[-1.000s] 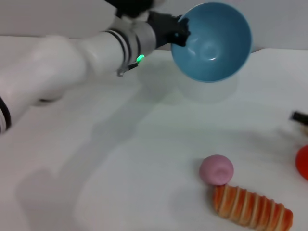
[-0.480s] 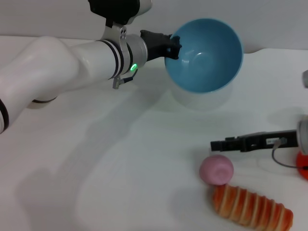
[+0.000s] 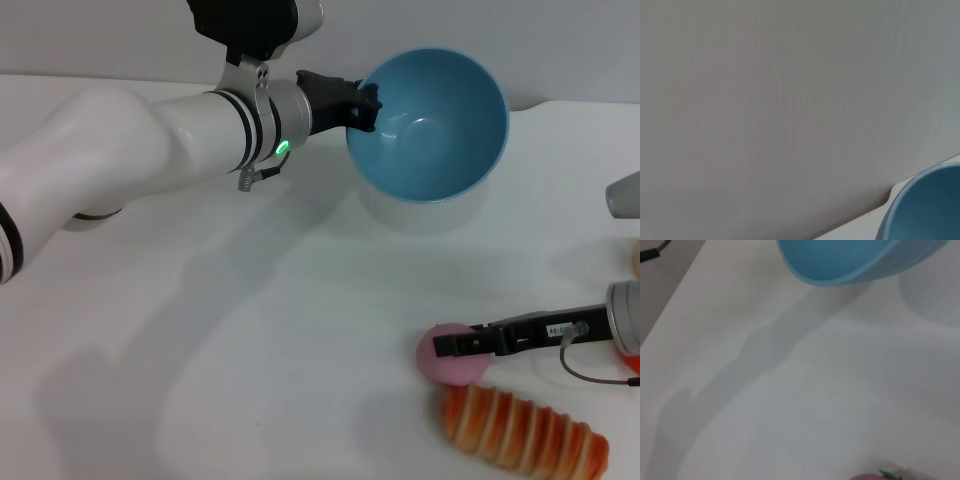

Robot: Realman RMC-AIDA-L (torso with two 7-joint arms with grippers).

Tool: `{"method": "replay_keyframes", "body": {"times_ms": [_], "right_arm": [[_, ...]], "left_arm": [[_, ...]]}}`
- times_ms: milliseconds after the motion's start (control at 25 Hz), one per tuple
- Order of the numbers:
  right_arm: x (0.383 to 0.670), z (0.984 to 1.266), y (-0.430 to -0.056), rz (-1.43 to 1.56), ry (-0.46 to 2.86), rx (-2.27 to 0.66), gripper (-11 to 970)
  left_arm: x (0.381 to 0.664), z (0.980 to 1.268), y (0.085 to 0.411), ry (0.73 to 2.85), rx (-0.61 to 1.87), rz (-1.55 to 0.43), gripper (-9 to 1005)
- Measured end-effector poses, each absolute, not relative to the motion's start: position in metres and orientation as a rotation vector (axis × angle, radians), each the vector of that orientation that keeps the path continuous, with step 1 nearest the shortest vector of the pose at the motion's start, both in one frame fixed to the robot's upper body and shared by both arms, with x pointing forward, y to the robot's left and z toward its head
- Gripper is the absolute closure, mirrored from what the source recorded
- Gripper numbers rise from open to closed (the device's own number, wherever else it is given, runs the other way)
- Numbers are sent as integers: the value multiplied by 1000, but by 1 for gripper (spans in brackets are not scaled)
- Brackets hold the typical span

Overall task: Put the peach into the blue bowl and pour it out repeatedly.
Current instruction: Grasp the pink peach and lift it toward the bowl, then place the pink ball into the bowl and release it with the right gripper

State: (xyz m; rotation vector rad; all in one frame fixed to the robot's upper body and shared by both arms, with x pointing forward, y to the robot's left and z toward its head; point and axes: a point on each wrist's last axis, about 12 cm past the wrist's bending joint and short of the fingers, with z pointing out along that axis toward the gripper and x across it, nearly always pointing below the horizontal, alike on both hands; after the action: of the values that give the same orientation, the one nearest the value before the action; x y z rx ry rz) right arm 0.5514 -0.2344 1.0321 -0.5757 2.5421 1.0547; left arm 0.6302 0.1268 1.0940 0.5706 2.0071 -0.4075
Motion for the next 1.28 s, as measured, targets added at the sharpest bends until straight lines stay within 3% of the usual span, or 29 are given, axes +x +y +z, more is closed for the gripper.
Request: {"method": "replay_keyframes", "body": {"times_ms": [200, 400, 520, 720, 1080, 1280], "right_arm": [[550, 1030, -236, 1045, 2546, -575, 224], [551, 1032, -239, 1030, 2536, -581, 334], [552, 1034, -241, 1022, 2521, -578, 542], [557, 1052, -247, 1036, 2446, -608, 718], [570, 1135, -271, 1038, 2116, -672, 767], [579, 1141, -274, 1032, 2085, -621, 804]], "left_arm": [[630, 1094, 127, 2006, 570, -407, 997], [630, 1094, 127, 2008, 569, -409, 997], [630, 1093, 127, 2011, 566, -409, 998], [628, 1086, 131, 2045, 566, -412, 998], [625, 1081, 123, 2144, 658, -491, 996], [622, 1087, 106, 2220, 733, -534, 996]]}}
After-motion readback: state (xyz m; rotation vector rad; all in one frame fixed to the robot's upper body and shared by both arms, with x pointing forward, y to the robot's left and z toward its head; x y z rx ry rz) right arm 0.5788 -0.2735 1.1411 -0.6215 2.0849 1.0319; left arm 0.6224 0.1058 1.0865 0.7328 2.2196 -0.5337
